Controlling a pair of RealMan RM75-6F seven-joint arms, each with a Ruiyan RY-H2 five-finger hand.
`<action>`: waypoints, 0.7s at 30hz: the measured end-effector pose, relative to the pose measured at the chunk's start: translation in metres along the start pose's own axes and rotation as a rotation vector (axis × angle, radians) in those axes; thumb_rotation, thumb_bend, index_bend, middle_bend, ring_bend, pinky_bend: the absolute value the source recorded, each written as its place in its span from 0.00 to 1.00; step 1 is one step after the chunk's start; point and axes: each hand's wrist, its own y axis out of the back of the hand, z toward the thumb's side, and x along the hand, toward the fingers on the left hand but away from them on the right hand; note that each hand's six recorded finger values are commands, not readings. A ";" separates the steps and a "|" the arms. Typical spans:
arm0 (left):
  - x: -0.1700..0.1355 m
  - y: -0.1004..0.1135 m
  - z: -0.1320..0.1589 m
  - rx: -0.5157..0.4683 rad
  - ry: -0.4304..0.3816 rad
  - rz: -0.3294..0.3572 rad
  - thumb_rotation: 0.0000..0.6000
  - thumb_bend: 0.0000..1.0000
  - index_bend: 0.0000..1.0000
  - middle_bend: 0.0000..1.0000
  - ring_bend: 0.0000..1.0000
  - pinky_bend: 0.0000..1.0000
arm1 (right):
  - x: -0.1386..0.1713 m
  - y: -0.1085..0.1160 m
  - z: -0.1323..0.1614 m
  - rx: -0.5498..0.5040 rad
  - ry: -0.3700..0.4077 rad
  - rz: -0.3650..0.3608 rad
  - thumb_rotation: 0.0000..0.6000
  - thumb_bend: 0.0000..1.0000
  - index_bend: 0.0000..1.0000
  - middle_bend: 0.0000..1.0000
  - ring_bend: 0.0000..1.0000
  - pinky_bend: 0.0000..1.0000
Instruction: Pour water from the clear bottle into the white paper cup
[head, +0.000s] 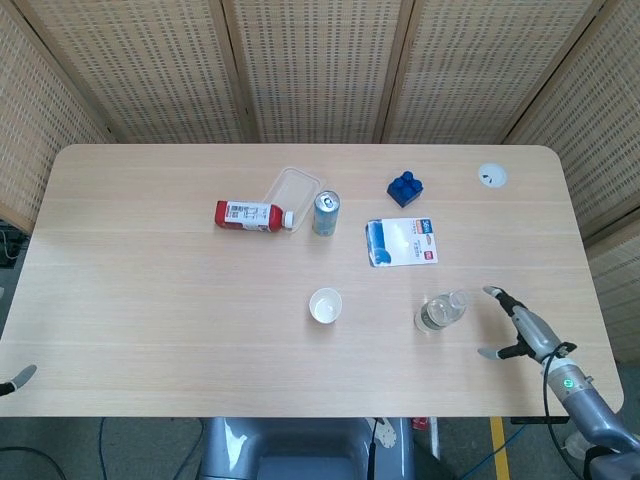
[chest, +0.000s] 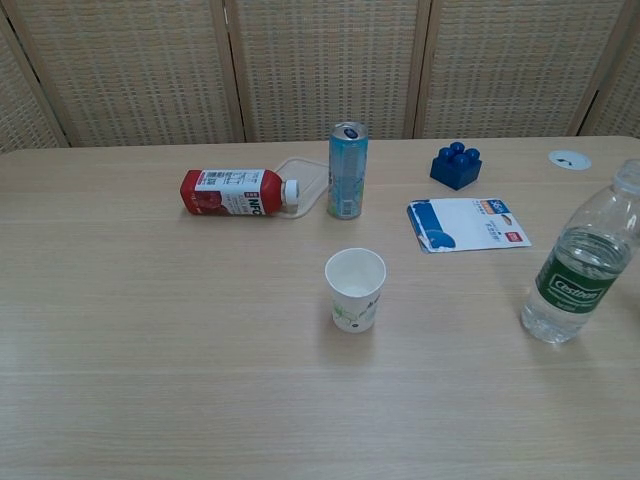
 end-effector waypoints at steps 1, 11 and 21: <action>0.000 -0.001 0.000 0.002 -0.001 -0.003 1.00 0.07 0.00 0.00 0.00 0.00 | -0.003 -0.003 0.003 -0.013 0.001 0.010 1.00 0.00 0.00 0.00 0.00 0.00; 0.002 -0.005 0.001 0.005 -0.001 -0.019 1.00 0.07 0.00 0.00 0.00 0.00 | -0.036 -0.033 0.032 -0.151 0.047 0.018 1.00 0.00 0.00 0.00 0.00 0.00; 0.005 -0.003 -0.003 -0.004 0.010 -0.024 1.00 0.07 0.00 0.00 0.00 0.00 | -0.059 -0.056 0.058 -0.302 0.119 -0.009 1.00 0.00 0.00 0.00 0.00 0.00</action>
